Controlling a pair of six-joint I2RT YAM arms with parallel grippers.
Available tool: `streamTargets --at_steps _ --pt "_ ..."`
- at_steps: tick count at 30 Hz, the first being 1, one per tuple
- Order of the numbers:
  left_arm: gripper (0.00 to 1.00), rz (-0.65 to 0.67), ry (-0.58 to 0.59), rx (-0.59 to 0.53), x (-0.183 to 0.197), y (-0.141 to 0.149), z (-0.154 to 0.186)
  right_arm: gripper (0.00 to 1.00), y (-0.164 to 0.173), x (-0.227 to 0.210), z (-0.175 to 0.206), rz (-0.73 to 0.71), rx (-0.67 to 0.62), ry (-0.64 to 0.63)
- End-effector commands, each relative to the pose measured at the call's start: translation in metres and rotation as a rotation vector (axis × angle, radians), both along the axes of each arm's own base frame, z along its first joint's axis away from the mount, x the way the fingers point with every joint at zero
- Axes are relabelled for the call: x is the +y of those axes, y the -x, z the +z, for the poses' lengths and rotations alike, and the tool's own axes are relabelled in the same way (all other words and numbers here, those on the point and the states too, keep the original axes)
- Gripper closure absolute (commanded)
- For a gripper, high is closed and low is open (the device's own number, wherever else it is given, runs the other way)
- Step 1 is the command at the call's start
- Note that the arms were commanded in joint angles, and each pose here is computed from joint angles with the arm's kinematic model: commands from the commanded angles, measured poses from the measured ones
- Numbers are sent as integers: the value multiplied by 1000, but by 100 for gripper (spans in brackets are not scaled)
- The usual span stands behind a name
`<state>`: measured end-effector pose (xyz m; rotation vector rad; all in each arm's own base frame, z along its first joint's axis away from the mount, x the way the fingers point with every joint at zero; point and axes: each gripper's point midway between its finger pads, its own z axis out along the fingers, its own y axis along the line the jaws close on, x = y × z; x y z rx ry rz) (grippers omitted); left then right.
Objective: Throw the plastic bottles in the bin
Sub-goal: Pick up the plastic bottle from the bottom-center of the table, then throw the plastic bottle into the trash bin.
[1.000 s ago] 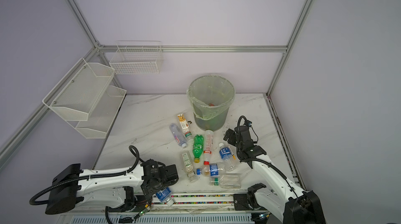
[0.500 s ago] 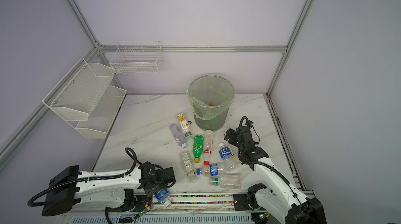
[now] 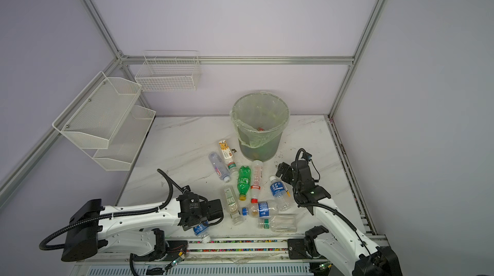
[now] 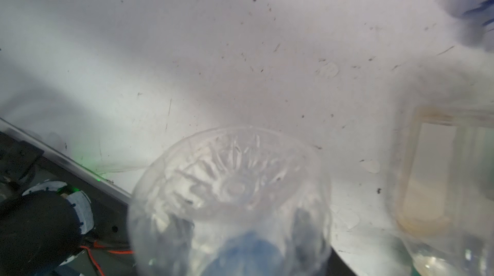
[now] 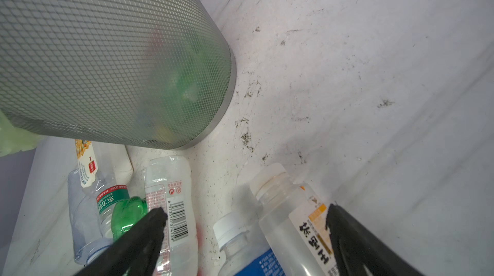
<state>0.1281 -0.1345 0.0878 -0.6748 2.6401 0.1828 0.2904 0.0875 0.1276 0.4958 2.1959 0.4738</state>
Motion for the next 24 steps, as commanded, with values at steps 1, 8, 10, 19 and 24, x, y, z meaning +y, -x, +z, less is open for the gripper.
streamTargets --at_steps 1,8,10,19,24 --pt "44 -14 -20 -101 5 -21 38 3 -6 8 13 16 -49 -55" --pt "45 -17 -47 -204 26 -45 81 3 -8 12 20 46 -52 -46" --pt "45 -33 -33 -250 29 -52 97 3 -8 12 22 52 -52 -36" --pt "45 -164 4 -465 48 -85 154 3 -9 6 34 25 -48 -14" --pt "44 -254 -27 -536 45 -110 178 3 -6 0 38 -3 -40 -3"
